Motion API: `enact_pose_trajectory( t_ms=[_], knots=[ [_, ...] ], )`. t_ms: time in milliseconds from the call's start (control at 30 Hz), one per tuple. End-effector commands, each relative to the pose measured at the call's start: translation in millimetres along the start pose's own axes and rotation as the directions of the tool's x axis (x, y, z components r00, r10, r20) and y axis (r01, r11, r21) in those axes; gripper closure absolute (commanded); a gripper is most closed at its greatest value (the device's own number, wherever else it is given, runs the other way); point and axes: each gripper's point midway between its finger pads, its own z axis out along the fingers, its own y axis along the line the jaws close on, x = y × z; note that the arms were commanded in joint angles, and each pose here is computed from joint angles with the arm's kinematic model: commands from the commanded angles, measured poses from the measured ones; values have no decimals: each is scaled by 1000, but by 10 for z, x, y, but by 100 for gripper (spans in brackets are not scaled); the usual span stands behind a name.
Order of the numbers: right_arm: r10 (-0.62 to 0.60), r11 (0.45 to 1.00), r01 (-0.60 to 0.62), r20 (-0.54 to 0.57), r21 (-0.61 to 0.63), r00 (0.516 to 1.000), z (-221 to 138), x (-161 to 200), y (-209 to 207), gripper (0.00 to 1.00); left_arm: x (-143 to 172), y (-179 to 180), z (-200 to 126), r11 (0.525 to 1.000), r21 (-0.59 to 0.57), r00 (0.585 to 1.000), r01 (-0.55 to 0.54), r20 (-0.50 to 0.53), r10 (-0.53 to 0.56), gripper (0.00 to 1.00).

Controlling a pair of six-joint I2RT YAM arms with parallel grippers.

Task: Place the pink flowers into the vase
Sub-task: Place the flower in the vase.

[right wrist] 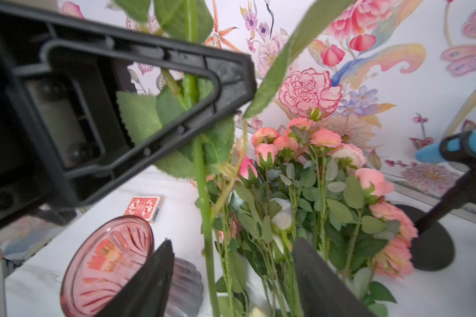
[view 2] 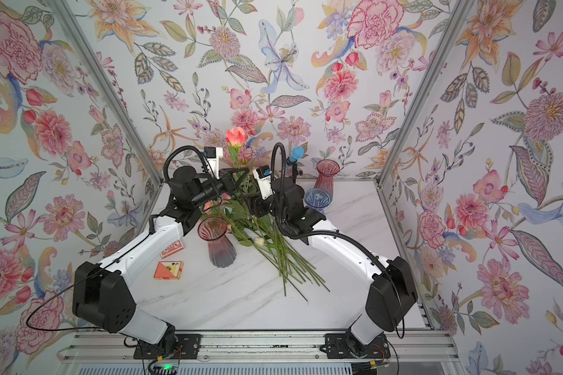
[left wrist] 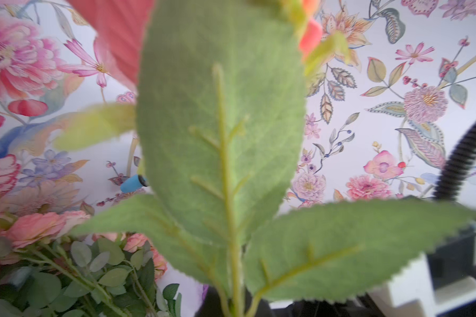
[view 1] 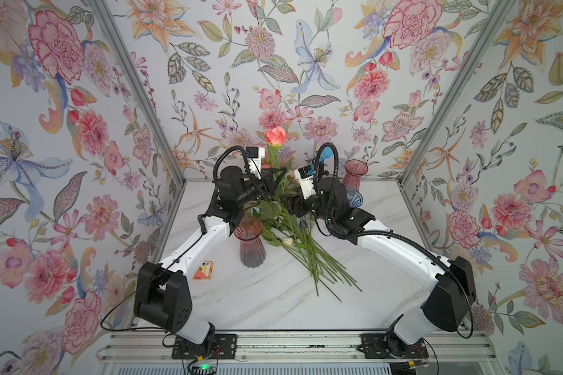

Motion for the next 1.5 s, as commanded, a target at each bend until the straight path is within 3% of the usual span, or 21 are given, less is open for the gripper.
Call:
enact_pose_trajectory(
  t_ms=[0,267,500,767,967,1333,1467],
  knots=[
    [-23,998,22,17,66,1000,-242,-88,-139,18,-407,-46,-128,979,-110,980,-170,82,179,100],
    [-46,999,45,30,24,998,-326,-106,-75,1,-588,-203,-162,950,-149,944,-273,151,295,100],
    [-52,998,54,47,-37,998,-173,-199,89,6,-502,-413,-59,953,-112,944,-281,147,295,100],
    [-50,997,54,70,-51,996,-45,-312,129,29,-405,-501,-15,952,-107,946,-288,123,300,100],
    [-42,998,46,97,-39,994,13,-377,96,56,-367,-489,6,954,-113,950,-277,119,290,100],
    [-8,998,14,102,-56,995,143,-324,45,84,-342,-515,45,966,-81,960,-244,124,252,100],
    [-3,999,8,105,-54,995,143,-331,18,89,-322,-497,58,967,-84,961,-242,120,250,100]
  ],
)
